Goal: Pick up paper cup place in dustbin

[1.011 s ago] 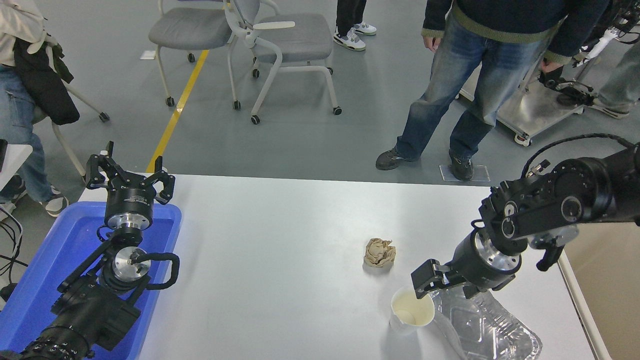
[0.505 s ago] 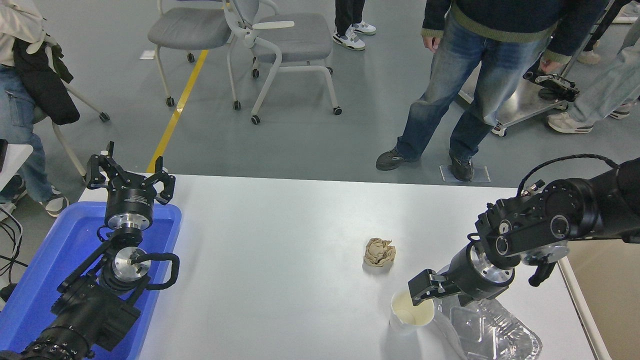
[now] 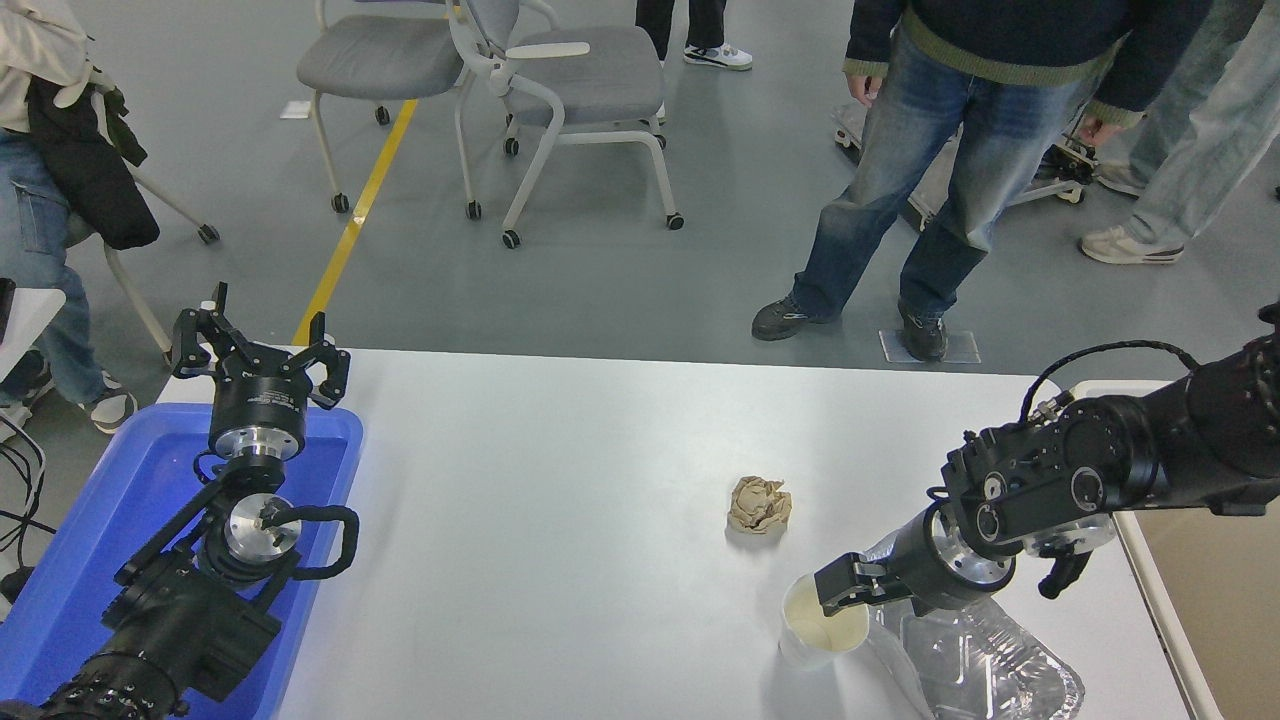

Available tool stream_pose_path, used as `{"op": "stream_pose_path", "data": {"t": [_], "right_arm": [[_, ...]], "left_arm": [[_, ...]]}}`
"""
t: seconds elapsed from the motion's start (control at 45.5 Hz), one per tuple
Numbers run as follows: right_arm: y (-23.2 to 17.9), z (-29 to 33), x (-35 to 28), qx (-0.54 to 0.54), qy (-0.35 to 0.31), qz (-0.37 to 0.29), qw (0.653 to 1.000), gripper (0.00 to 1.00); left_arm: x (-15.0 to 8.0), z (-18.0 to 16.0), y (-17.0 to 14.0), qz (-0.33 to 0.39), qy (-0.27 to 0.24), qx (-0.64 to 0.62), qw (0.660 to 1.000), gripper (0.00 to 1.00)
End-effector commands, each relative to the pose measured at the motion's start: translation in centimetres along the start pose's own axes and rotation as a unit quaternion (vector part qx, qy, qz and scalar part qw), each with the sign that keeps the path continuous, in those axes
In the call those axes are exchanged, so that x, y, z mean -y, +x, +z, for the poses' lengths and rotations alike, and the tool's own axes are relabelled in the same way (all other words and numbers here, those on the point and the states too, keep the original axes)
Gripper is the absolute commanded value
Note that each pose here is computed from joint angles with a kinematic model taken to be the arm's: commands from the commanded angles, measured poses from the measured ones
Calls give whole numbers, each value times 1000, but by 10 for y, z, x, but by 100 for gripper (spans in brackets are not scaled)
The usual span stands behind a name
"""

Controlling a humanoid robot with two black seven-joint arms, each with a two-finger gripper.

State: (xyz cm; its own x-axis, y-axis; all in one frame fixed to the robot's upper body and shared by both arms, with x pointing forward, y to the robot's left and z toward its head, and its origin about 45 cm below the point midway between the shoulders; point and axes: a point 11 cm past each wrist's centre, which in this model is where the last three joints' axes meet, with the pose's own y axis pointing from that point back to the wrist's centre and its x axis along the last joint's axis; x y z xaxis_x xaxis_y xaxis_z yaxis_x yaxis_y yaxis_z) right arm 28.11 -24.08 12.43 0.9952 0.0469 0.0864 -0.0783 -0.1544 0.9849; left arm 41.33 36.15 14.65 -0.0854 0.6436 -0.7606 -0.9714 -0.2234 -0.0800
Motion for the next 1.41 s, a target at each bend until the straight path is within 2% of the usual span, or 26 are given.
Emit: {"op": "stream_pose_path", "data": {"t": [0.0, 0.044, 0.132, 0.242, 0.33, 0.418, 0.462, 0.484, 0.505, 1.385], "right_arm": [[-6, -1, 11, -4, 5, 2, 1000, 97], [-7, -1, 12, -5, 7, 0, 1000, 95], [-10, -2, 14, -13, 10, -4, 1000, 84], [-11, -2, 16, -19, 14, -2, 1000, 58], [-9, -1, 16, -21, 14, 3, 1000, 41], [-8, -2, 16, -20, 14, 7, 1000, 32], [-7, -2, 16, -21, 14, 8, 1000, 20], [-8, -2, 16, -21, 14, 7, 1000, 7], [-7, -2, 16, -21, 14, 8, 1000, 0], [-3, 5, -10, -21, 4, 8, 1000, 0]], "left_arm": [[0, 0, 0, 0, 0, 0, 1000, 99], [0, 0, 0, 0, 0, 0, 1000, 99], [0, 0, 0, 0, 0, 0, 1000, 99], [0, 0, 0, 0, -1, 0, 1000, 99], [0, -1, 0, 0, 0, 0, 1000, 99], [0, 0, 0, 0, 0, 0, 1000, 99], [0, -1, 0, 0, 0, 0, 1000, 99], [0, 0, 0, -1, 0, 0, 1000, 99], [0, 0, 0, 0, 0, 0, 1000, 99], [0, 0, 0, 0, 0, 0, 1000, 99]]}}
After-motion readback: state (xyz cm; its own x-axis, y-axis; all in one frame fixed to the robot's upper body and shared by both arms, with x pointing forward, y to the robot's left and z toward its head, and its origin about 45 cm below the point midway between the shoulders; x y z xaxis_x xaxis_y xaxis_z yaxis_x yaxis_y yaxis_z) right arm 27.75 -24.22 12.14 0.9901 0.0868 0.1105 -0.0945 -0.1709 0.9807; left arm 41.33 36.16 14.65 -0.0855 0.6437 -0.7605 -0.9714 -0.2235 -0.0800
